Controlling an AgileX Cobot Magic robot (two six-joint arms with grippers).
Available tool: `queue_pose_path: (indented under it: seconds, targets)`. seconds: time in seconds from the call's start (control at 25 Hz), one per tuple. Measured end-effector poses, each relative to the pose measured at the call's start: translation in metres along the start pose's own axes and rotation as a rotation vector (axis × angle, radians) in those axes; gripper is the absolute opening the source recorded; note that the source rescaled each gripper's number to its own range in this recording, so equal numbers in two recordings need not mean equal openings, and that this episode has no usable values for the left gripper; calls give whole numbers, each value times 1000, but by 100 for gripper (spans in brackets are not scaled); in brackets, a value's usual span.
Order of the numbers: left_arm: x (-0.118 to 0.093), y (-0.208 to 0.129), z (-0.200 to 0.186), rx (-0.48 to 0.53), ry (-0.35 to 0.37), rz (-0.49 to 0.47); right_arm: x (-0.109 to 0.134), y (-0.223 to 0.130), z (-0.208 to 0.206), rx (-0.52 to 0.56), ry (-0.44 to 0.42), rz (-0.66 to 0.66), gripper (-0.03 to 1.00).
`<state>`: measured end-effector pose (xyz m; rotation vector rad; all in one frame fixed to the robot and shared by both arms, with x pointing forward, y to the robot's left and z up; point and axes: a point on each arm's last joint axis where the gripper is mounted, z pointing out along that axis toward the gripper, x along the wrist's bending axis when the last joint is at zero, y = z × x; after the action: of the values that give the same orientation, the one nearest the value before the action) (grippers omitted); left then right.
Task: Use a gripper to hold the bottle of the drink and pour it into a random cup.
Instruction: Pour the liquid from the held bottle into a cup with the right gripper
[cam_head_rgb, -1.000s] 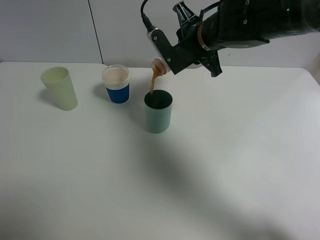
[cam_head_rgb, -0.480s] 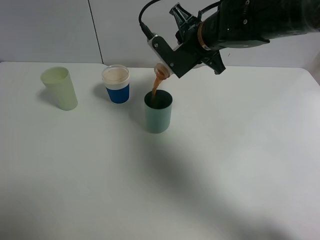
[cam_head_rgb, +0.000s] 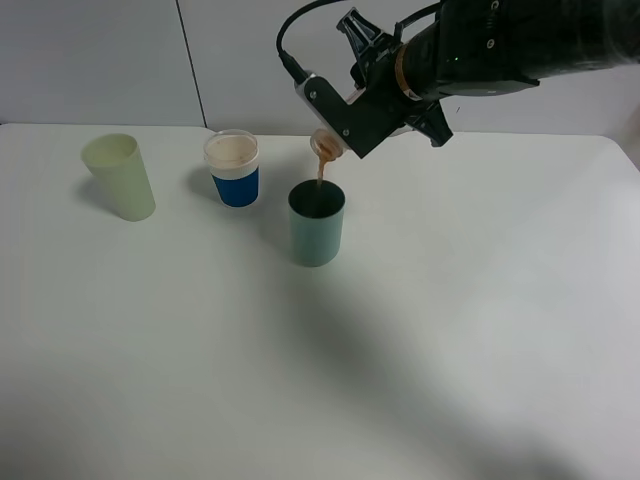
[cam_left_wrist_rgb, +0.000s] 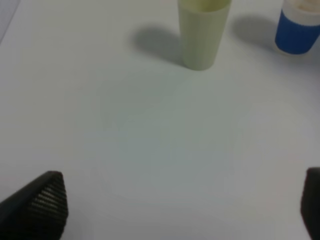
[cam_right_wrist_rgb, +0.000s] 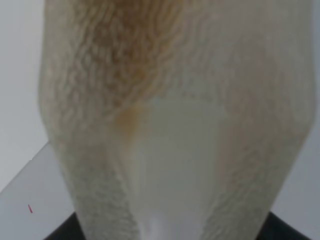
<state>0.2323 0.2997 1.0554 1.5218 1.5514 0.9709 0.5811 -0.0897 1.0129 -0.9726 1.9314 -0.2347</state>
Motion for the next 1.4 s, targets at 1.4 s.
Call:
queue_pose_path:
  seconds: [1.4]
  targets:
    - [0,0,0,0,0,0,-11,7,-2,-27,-105,-224,2]
